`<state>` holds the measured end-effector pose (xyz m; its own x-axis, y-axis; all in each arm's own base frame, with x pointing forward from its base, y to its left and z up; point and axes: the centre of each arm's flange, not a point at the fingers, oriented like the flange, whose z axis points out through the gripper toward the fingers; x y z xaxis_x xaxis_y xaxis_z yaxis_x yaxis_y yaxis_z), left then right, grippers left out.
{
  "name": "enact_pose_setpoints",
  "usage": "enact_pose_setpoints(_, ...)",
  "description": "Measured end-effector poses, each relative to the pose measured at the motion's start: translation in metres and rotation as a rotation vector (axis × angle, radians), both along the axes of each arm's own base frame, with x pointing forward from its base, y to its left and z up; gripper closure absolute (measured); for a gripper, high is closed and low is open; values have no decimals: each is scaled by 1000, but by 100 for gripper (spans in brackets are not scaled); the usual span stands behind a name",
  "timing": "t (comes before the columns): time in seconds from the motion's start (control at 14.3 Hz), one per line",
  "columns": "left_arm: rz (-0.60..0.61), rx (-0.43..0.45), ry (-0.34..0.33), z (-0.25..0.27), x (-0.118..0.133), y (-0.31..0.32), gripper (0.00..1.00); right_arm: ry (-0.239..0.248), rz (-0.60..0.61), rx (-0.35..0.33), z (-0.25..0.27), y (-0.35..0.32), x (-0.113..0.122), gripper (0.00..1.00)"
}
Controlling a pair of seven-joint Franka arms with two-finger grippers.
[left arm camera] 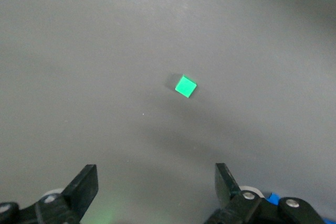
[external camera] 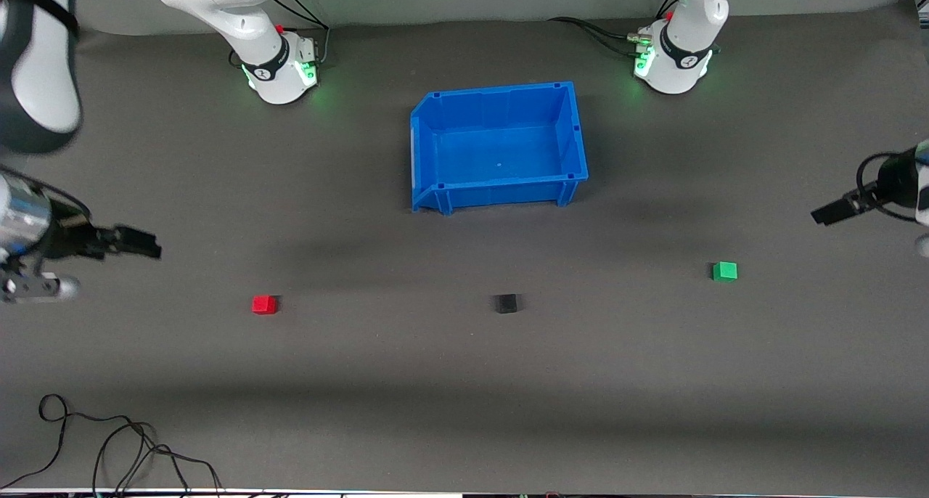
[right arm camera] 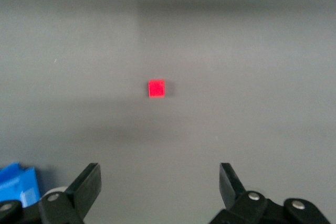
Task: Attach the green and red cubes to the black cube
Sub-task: 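Move the right gripper to the red cube while the left gripper reaches the green cube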
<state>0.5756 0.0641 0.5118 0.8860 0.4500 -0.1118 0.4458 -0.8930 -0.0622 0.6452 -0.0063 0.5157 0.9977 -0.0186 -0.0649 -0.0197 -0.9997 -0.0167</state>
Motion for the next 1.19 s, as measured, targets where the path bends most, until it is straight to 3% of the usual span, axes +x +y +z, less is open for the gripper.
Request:
enact_pose_setpoints(0.14,36,2,11,-27,7,7,0,14,-2,4,-43,1,18,0)
enact_pose_setpoints(0.28,53,8,41,-65,9,13,0,62,-5,9,-86,3,29,0)
enact_pose_setpoints(0.56,128,26,-1,-133,10,15,0,141,-4,11,-150,5,37,0)
enact_pose_setpoints(0.84,163,28,-8,-193,16,4,4,131,-7,35,-185,14,47,0)
enact_pose_setpoints(0.98,158,27,16,-223,19,-3,22,132,-6,36,-208,17,50,0)
enact_pose_setpoints(1.19,212,32,23,-256,21,1,24,137,-9,32,-240,17,54,0)
